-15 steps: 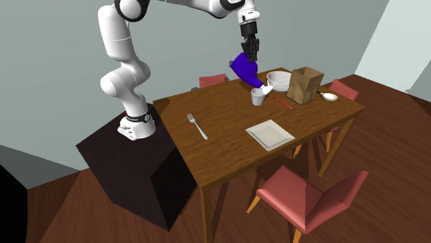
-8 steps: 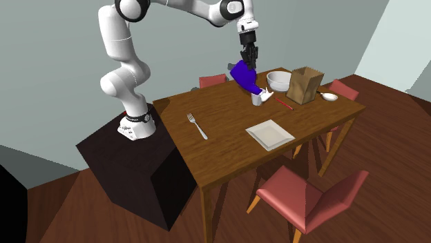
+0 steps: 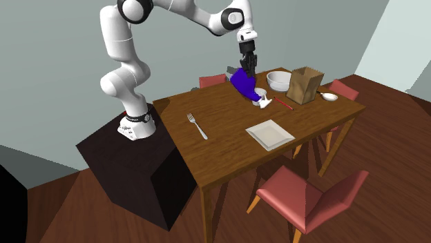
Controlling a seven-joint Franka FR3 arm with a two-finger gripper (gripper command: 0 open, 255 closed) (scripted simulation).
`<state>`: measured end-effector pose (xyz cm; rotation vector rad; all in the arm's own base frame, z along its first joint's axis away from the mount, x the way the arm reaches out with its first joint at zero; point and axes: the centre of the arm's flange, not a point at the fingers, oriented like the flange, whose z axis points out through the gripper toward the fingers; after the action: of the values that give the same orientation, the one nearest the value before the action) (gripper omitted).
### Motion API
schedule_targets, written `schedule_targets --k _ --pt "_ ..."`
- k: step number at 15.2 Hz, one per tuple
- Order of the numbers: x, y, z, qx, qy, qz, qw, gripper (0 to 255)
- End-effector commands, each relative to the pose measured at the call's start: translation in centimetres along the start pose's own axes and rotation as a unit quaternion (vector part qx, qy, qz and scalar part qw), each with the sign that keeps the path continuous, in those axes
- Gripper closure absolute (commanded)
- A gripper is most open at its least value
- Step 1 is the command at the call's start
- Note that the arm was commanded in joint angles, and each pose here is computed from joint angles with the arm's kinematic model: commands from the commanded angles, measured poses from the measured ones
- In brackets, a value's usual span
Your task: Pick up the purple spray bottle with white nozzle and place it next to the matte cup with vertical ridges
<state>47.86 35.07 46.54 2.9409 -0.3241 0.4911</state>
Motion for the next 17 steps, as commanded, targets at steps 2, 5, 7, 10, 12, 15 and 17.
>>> schedule_targets --k 2,5,7,10,12,15,17 --pt "-0.5 -0.2 1.5 0.0 0.0 0.0 1.0 255" --pt "-1.1 -0.3 2.9 0.0 0.0 0.0 1.0 255" --pt "-1.4 -0.4 3.9 0.0 0.0 0.0 1.0 255" --pt "-1.9 -0.6 5.4 0.0 0.0 0.0 1.0 255" --pt "-2.3 -0.7 6.4 0.0 0.0 0.0 1.0 255" --pt "-2.8 -0.9 7.9 0.0 0.0 0.0 1.0 255" --pt "-3.2 -1.0 8.9 0.0 0.0 0.0 1.0 255"
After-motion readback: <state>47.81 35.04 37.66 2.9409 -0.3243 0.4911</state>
